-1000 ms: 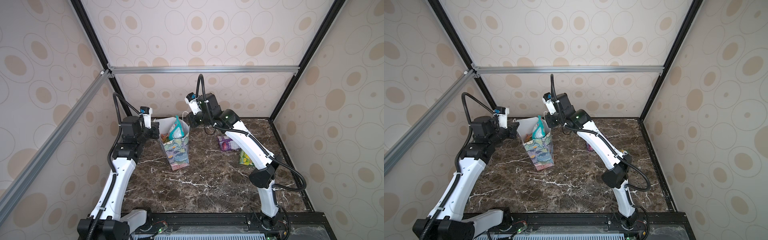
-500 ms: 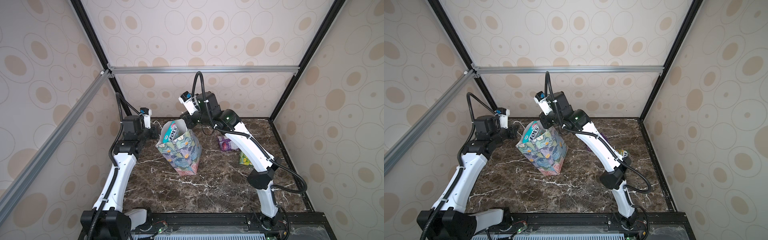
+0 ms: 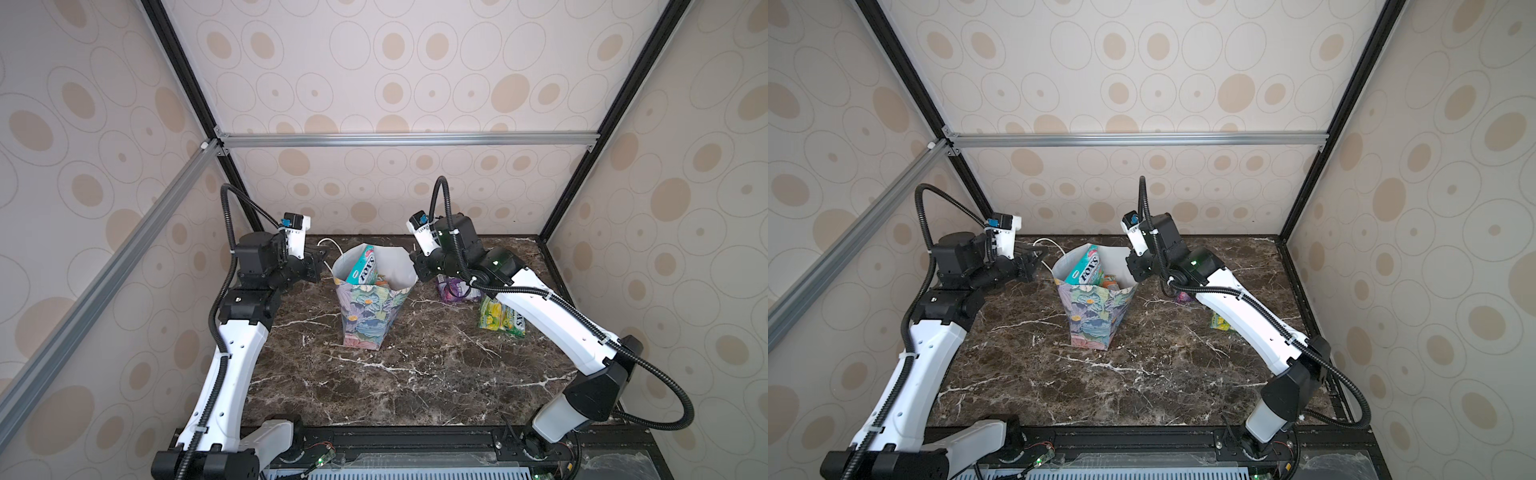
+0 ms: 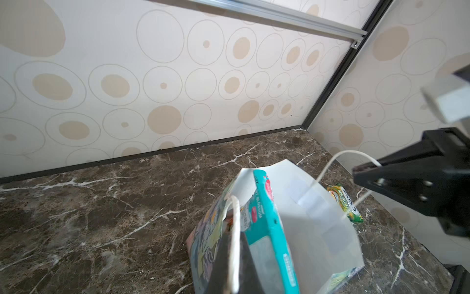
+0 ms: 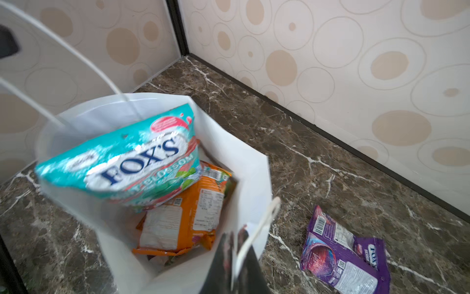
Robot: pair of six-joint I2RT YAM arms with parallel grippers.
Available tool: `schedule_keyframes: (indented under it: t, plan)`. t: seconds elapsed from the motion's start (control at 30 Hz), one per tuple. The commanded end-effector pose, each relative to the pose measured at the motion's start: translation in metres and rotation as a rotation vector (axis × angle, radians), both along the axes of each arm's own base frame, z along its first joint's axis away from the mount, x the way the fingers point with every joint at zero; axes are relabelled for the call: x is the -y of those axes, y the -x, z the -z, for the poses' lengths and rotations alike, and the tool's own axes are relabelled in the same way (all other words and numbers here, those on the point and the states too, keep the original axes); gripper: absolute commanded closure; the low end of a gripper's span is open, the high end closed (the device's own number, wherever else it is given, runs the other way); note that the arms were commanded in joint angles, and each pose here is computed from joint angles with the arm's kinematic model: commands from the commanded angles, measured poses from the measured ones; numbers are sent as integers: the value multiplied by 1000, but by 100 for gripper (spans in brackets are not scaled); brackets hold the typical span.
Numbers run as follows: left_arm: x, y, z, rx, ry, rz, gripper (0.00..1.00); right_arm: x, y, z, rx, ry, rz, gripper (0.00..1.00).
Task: Place the snacks into the paper bag
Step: Shake the paper bag at the center of the table, then pick up the snack from the top-right of the table.
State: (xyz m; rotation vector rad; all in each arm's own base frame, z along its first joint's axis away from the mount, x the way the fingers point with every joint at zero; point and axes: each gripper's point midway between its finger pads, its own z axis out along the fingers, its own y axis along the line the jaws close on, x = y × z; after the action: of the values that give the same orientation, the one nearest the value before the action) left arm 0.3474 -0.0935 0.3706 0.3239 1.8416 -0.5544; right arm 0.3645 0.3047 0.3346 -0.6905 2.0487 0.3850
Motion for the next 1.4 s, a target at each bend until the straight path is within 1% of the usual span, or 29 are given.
schedule_keyframes:
  t: [0.0, 0.07, 0.2, 0.27, 0.3, 0.37, 0.4, 0.47, 0.6, 0.67, 0.8, 0.9, 0.97, 1.03, 1.1, 1.17, 1.27, 1.3, 1.37]
  plan:
    - [12, -1, -27, 128, 19, 82, 100, -8, -3, -12, 29, -45, -15, 52]
    - [11, -8, -9, 81, 16, 74, 100, -5, -2, -24, 57, -54, -9, 45]
    - [-12, -19, 8, 46, -47, -70, 100, 9, 3, -49, 122, -58, 16, 44]
    - [-19, -21, 13, 36, -69, -109, 100, 19, 7, -57, 148, -55, 40, 43]
    - [-18, -21, 15, 32, -71, -105, 100, 25, 8, -59, 156, -52, 58, 42]
    - [-17, -22, 16, 24, -63, -98, 100, 36, 10, -60, 151, -54, 86, 41]
    - [-17, -23, 17, 19, -63, -101, 100, 43, 11, -57, 128, -67, 100, 41]
    - [-23, -25, 19, 8, -77, -140, 100, 59, 10, -49, 95, -95, 139, 41]
    - [-43, -27, 19, 7, -115, -256, 100, 97, 3, -19, 3, -174, 224, 41]
    - [-48, -25, 17, 14, -123, -279, 100, 120, -5, 3, -60, -198, 280, 41]
    - [-46, -24, 16, 21, -115, -272, 99, 168, -28, 61, -183, -184, 414, 41]
    - [-43, -24, 15, 23, -105, -254, 100, 200, -42, 102, -286, -206, 505, 42]
    - [-41, -24, 16, 20, -103, -246, 100, 219, -47, 125, -320, -192, 576, 43]
    - [-40, -24, 15, 22, -101, -241, 100, 238, -51, 147, -318, -134, 650, 43]
    - [-39, -23, 14, 24, -95, -235, 100, 246, -58, 166, -328, -64, 669, 43]
    - [-38, -24, 15, 23, -93, -230, 100, 248, -68, 180, -359, -40, 671, 45]
    - [-38, -24, 15, 23, -93, -229, 99, 240, -87, 188, -375, -94, 630, 50]
    - [-38, -24, 16, 21, -93, -230, 99, 237, -95, 189, -367, -100, 617, 52]
    - [-39, -24, 17, 16, -95, -230, 99, 238, -109, 195, -359, -93, 616, 53]
